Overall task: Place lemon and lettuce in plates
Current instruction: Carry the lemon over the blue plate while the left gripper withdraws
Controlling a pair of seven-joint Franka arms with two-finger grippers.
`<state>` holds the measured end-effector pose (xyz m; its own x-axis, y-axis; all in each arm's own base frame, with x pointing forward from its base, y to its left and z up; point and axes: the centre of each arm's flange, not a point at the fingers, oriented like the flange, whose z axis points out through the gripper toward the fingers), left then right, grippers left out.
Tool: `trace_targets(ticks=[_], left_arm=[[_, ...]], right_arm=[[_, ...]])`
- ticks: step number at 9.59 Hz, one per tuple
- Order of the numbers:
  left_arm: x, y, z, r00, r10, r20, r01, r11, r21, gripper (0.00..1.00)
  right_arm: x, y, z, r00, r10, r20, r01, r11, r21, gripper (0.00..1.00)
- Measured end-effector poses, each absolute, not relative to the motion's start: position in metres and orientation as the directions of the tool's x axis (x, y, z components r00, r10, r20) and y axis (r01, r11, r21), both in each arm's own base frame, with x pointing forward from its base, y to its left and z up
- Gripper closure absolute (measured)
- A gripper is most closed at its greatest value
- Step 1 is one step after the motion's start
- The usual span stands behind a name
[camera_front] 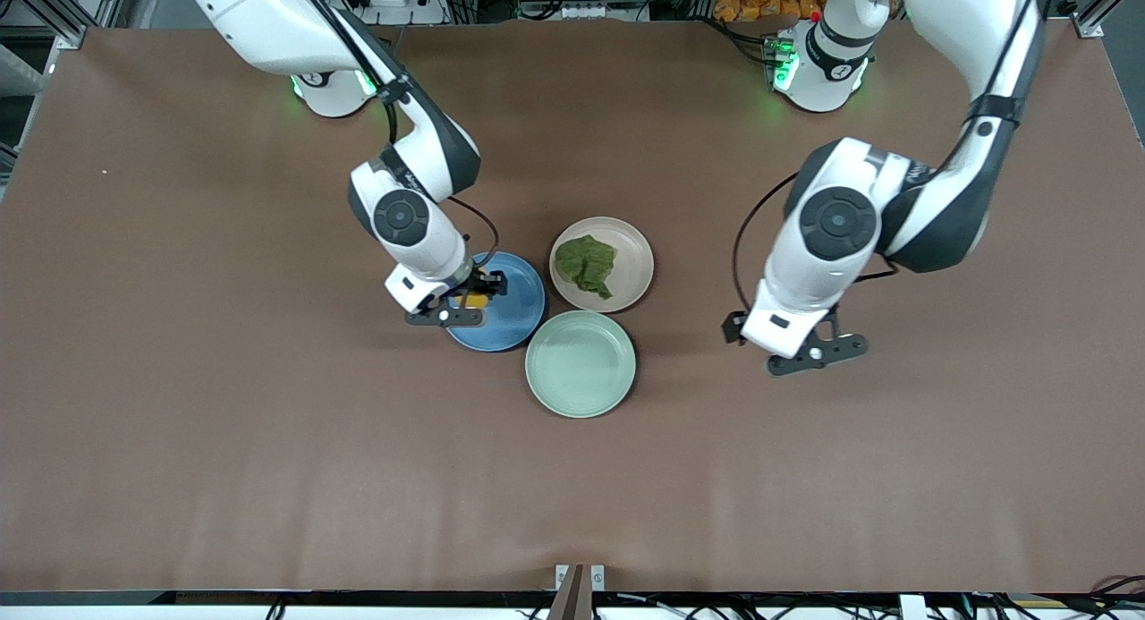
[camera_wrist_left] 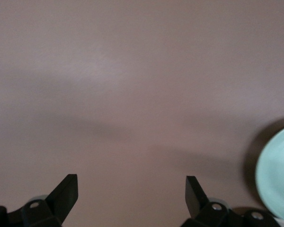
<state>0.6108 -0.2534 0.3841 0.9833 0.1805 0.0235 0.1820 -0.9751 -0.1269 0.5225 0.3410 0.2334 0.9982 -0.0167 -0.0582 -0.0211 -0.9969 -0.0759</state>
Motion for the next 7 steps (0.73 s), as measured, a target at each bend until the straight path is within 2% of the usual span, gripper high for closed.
trace_targets(ticks=[4,7], left_arm=[[0.581,-0.172,0.409,0.996,0.003,-0.093,-0.002,-0.998,-0.055,0.00],[0.551,-0.147,0.438,0.997,-0.005,-0.077,-0.007,-1.000,-0.024,0.00]], right_arm=[[0.514,0.355,0.209,0.998,0.031,-0.053,0.028,-0.997,-0.066,0.41],[0.515,0.354,0.199,0.998,0.060,-0.034,0.058,-0.997,-0.058,0.41]])
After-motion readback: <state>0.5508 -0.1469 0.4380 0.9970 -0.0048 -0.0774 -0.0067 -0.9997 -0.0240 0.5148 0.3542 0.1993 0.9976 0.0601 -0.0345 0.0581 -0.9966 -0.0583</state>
